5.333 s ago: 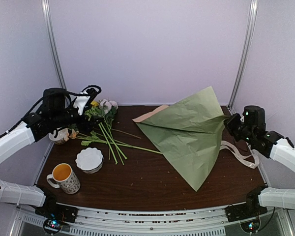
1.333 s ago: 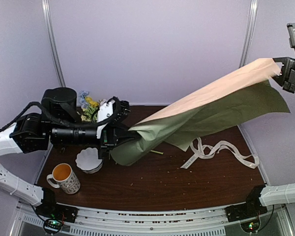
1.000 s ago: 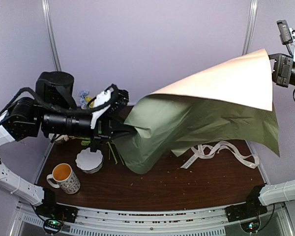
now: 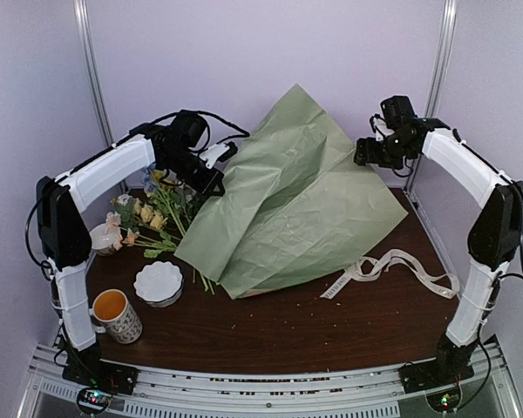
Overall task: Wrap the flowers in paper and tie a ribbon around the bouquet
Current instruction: Unfold the folded wrapping paper at the center of the board.
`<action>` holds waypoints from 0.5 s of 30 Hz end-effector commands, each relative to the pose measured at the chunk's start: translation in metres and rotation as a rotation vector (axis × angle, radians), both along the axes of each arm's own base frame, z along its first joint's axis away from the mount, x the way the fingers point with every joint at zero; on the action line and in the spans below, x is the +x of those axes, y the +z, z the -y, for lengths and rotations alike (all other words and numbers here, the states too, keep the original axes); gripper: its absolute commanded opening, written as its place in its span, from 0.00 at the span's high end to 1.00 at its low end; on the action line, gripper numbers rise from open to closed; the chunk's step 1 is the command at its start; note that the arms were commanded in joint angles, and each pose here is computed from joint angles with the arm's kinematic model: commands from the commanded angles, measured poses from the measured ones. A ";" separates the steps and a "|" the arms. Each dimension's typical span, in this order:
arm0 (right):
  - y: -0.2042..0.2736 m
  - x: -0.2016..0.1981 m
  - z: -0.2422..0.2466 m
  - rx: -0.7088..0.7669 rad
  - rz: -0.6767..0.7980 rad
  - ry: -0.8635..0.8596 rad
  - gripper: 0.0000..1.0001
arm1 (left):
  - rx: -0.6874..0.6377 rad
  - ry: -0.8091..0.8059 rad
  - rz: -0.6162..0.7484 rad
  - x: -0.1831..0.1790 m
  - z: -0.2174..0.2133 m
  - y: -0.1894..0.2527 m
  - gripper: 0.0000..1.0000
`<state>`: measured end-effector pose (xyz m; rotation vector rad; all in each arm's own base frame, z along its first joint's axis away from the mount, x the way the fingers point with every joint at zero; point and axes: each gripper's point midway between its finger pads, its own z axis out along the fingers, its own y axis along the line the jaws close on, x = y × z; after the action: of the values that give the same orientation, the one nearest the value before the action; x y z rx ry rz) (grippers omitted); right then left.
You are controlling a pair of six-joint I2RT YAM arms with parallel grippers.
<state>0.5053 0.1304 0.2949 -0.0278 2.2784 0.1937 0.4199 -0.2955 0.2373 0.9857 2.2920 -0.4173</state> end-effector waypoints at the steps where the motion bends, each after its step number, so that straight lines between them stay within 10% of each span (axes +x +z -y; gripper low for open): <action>1: 0.003 -0.032 0.040 -0.022 0.031 -0.105 0.09 | 0.040 0.012 -0.032 0.010 -0.009 -0.022 1.00; 9: -0.101 -0.086 0.075 0.206 -0.096 -0.259 0.01 | 0.085 -0.006 -0.020 0.018 -0.010 -0.043 1.00; 15: -0.158 -0.078 0.058 0.403 -0.242 -0.203 0.24 | 0.129 -0.030 0.011 0.027 -0.011 -0.053 1.00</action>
<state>0.4065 0.0455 0.1403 0.4506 2.4356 0.3530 0.4325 -0.2871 0.1937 1.0496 2.3543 -0.3442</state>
